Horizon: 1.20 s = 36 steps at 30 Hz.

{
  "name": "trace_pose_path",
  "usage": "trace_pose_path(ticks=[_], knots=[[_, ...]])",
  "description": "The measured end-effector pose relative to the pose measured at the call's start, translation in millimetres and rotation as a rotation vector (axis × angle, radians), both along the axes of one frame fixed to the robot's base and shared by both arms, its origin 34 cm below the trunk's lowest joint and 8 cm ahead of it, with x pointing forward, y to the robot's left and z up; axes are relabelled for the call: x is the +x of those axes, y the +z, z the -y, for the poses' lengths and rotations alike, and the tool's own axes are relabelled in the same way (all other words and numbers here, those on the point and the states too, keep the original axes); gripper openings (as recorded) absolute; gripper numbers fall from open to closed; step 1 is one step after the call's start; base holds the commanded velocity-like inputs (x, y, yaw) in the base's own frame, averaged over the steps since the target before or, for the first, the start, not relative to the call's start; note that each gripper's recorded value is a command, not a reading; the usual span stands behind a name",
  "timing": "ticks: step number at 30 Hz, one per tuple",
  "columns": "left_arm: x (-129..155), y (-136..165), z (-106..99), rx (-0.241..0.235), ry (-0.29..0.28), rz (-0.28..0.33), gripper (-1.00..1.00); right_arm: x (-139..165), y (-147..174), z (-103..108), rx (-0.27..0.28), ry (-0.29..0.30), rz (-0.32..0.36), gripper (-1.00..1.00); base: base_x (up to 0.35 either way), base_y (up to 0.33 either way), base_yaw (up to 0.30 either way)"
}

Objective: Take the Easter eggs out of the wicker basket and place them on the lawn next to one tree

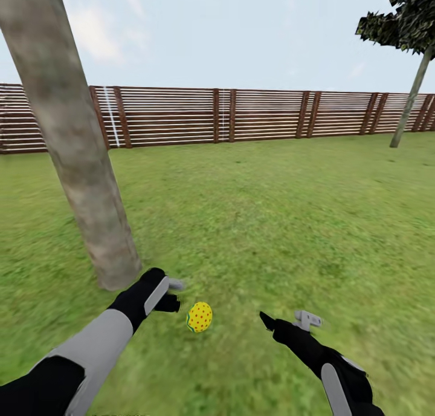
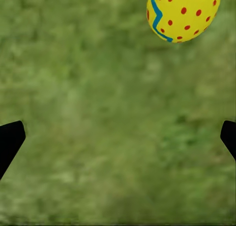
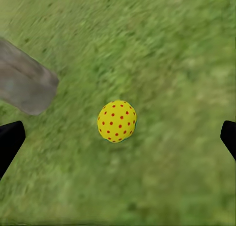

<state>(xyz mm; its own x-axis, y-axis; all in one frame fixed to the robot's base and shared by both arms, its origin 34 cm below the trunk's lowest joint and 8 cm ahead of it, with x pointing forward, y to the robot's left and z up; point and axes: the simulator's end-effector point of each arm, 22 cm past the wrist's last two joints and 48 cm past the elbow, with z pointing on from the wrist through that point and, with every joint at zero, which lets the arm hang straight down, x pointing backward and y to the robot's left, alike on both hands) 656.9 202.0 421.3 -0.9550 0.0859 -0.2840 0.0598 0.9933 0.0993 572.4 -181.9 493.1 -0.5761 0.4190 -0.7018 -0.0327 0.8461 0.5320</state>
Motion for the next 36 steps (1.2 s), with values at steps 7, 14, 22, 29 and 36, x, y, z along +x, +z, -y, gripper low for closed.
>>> trace_pose_path(ticks=[7, 14, 22, 29, 36], knots=[[-2, 8, -9, 0.014, 0.013, -0.040, 1.00, 3, 15, -11, -0.003, 0.024, -0.002, 1.00, 0.000, 0.000, 0.174], [1, 23, -10, 0.016, 0.015, -0.045, 1.00, 7, 30, -13, -0.003, 0.028, -0.002, 1.00, 0.000, 0.000, 0.150], [5, 39, -10, 0.017, 0.015, -0.047, 1.00, 11, 47, -12, -0.005, 0.027, -0.003, 1.00, -0.127, 0.077, 0.272], [9, 54, -10, 0.016, 0.016, -0.048, 1.00, 15, 62, -13, -0.004, 0.027, -0.006, 1.00, -0.086, 0.055, 0.282], [12, 68, -10, 0.017, 0.015, -0.051, 1.00, 18, 75, -13, -0.003, 0.027, -0.010, 1.00, -0.011, 0.007, 0.280]])
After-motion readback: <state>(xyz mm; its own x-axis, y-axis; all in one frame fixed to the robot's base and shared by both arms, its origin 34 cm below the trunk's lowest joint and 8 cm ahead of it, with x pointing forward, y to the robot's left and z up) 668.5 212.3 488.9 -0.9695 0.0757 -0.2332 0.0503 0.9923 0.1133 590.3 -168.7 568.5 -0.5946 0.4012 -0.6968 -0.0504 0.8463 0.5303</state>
